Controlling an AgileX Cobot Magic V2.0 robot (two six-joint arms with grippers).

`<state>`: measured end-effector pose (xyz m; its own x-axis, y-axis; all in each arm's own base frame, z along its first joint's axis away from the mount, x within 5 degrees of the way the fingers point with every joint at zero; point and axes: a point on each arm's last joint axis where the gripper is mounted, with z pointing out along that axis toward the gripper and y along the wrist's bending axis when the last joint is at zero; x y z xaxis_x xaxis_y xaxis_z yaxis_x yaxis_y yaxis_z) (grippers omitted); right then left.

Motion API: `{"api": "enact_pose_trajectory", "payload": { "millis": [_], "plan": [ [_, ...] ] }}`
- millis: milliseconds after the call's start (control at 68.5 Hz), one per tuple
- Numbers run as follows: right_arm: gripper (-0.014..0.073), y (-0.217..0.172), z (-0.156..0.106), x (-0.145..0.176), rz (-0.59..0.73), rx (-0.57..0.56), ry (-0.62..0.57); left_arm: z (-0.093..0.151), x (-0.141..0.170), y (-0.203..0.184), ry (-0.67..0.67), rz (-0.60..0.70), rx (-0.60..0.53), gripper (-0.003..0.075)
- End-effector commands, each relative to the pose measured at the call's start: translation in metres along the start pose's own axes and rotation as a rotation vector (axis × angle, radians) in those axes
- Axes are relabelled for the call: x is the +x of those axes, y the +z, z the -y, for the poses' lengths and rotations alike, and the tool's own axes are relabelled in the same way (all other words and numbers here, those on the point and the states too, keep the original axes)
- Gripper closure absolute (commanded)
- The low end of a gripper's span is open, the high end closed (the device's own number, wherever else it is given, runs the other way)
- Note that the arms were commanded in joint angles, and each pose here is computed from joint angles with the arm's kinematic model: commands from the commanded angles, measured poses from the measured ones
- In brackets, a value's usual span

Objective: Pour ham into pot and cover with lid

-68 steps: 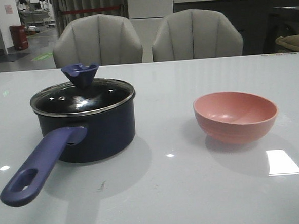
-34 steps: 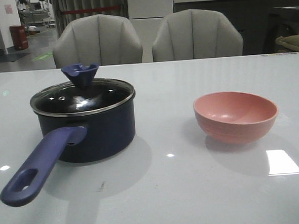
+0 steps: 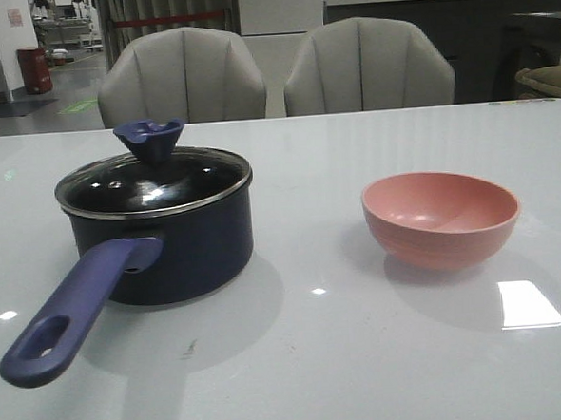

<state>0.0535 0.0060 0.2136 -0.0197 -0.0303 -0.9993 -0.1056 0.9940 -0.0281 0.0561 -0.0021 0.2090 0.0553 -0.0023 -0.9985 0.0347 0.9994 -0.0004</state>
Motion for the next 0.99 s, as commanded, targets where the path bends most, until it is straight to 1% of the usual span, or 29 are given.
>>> {"api": "enact_pose_trajectory", "payload": {
  "millis": [0,58,161,248,467,979],
  "plan": [
    [0.0455,-0.002,0.001,-0.007,0.12,0.019,-0.009,-0.001,-0.001,-0.001,-0.013,0.074,-0.009,0.0608],
    [0.0455,-0.001,0.001,-0.001,0.123,0.017,0.017,-0.001,-0.001,-0.001,-0.013,0.074,-0.009,0.0608],
    [0.0455,0.001,0.001,0.004,0.137,0.014,0.097,-0.001,-0.001,-0.001,-0.013,0.074,-0.009,0.0608],
    [0.0455,0.001,0.001,0.005,0.137,0.01,0.121,-0.001,-0.001,-0.001,-0.013,0.074,-0.009,0.0608],
    [0.0455,0.001,-0.001,0.005,0.126,-0.018,0.121,-0.001,-0.001,-0.001,-0.013,0.074,-0.009,0.0608],
    [0.0455,0.001,-0.001,0.006,0.124,-0.018,0.121,-0.001,-0.001,-0.001,-0.013,0.074,-0.009,0.0608]
  ]
}}
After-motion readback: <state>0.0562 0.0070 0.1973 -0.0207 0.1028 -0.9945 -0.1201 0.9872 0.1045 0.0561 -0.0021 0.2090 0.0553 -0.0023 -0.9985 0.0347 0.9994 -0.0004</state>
